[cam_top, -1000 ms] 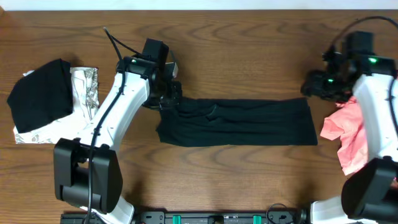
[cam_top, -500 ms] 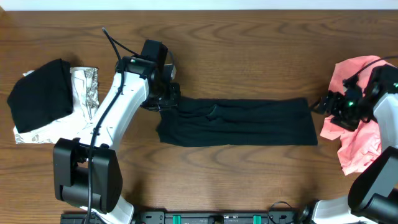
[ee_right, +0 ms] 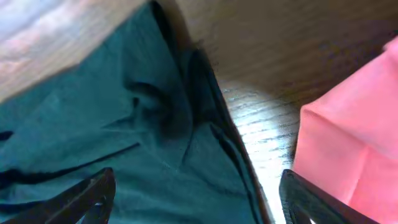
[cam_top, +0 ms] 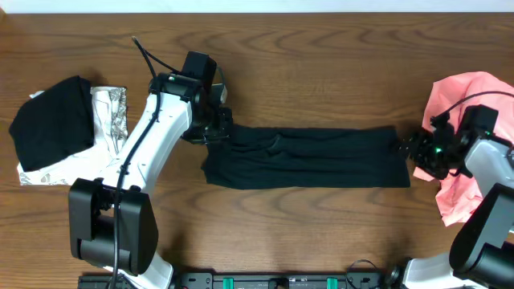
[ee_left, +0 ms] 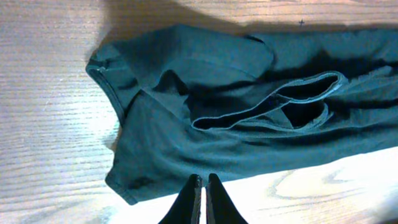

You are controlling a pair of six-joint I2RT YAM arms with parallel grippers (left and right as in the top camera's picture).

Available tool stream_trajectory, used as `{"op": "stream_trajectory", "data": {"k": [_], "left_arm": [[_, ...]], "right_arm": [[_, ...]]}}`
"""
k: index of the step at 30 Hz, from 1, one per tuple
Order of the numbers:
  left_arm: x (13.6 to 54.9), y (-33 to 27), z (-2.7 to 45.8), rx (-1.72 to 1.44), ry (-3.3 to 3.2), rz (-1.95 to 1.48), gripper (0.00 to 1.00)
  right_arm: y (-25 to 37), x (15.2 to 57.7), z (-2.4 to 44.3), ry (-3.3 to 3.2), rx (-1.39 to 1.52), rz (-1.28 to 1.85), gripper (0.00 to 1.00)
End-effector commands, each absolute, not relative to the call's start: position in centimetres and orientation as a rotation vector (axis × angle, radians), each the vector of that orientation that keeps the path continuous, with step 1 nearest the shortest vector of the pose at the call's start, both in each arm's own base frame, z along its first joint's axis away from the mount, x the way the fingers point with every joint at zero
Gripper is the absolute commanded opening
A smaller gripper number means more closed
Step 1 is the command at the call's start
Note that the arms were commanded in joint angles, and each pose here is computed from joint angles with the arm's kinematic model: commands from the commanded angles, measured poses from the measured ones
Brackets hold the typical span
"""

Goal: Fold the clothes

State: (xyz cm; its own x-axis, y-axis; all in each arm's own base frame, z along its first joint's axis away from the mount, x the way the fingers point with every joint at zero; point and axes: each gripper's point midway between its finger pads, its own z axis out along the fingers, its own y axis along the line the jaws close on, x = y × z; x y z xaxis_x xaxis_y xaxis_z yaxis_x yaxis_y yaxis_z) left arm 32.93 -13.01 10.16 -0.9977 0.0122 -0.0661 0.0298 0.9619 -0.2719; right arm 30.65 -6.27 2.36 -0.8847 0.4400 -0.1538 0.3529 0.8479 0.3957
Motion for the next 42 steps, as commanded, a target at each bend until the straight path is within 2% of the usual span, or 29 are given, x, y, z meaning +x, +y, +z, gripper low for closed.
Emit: {"op": "stream_trajectory", "data": {"k": [1,23,42], "left_arm": [[33.5,-12.7,11.0,0.035,3.021,-0.410,0.06],[33.1,-12.6,10.9,0.031,3.039,-0.406,0.06],[32.7,-12.5,10.9,0.030,3.053,-0.403,0.07]], "right_arm": [[-5.9,30.0,1.5,2.792,0.629,0.552,0.82],[-5.2,27.7,-2.0,2.800,0.690,0.522,0.82],[-2.1,27.6,-3.0,2.810,0.647,0.552,0.77]]}}
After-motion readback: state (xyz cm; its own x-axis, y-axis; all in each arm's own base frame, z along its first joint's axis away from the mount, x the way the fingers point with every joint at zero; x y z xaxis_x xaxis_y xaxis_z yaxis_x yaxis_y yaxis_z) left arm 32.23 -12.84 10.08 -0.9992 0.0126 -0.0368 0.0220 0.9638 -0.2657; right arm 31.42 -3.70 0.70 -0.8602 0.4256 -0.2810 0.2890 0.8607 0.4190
